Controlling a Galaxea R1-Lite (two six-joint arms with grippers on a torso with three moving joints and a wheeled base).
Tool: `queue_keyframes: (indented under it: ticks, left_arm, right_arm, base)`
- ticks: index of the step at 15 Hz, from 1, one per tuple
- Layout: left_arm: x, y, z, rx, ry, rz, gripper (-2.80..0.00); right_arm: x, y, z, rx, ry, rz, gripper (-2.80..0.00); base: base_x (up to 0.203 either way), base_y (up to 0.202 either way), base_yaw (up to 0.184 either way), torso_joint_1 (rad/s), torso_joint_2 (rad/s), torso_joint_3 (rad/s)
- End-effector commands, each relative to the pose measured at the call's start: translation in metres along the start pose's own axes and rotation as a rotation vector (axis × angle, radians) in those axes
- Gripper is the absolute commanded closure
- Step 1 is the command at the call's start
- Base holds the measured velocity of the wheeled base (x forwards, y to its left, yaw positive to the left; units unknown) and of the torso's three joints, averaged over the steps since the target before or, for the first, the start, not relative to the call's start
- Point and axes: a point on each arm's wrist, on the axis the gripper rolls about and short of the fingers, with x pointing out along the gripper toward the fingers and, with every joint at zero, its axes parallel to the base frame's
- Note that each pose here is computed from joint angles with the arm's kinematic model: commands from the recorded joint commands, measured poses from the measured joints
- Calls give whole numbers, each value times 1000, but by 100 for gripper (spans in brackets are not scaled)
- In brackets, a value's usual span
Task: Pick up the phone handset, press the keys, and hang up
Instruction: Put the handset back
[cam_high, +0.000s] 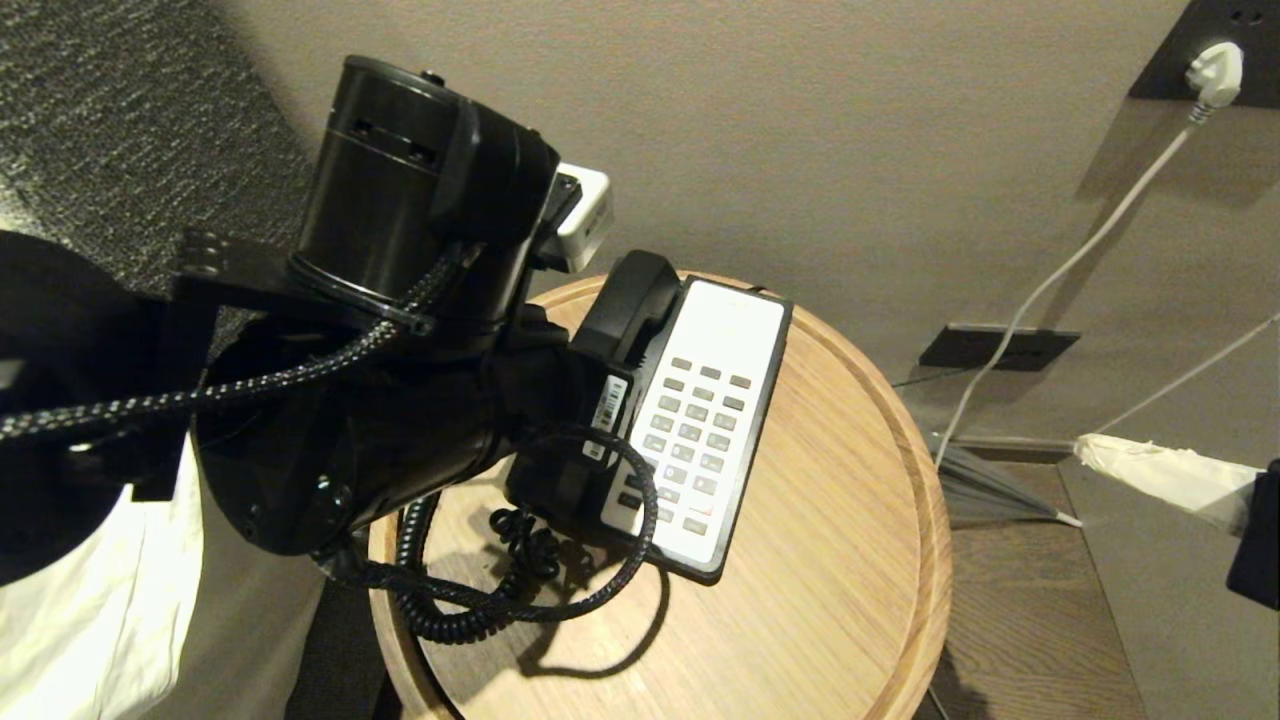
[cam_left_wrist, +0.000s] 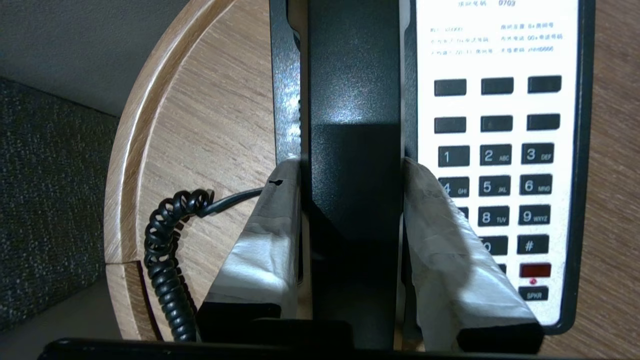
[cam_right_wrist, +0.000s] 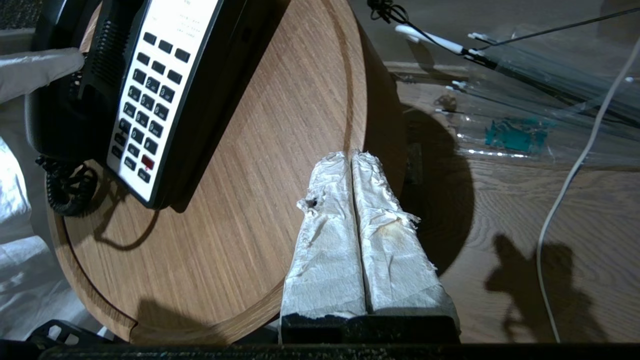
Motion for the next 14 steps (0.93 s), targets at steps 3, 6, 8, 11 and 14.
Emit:
queue_keyframes:
  ticks: [3, 6, 8, 11, 14]
  left_arm:
    - [6, -4, -2, 7, 16, 0, 0]
    - [8, -5, -3, 10, 23, -4, 0]
    - [9, -6, -4, 12, 26, -4, 0]
    - [8, -6, -2, 9, 20, -5, 0]
    - [7, -5, 1, 4, 9, -4, -280]
  right_arm:
    - [1, -1, -2, 0, 6, -4, 0]
    - [0, -1, -2, 1, 4, -3, 0]
    - [0, -1, -2, 1, 3, -3, 0]
    - [0, -1, -2, 1, 3, -3, 0]
    - [-1, -1, -3, 1, 5, -3, 0]
  base:
    - [0, 0, 0, 0, 0, 0]
    - [0, 0, 0, 0, 0, 0]
    - [0, 0, 0, 0, 0, 0]
    - [0, 0, 0, 0, 0, 0]
    - [0, 0, 0, 0, 0, 0]
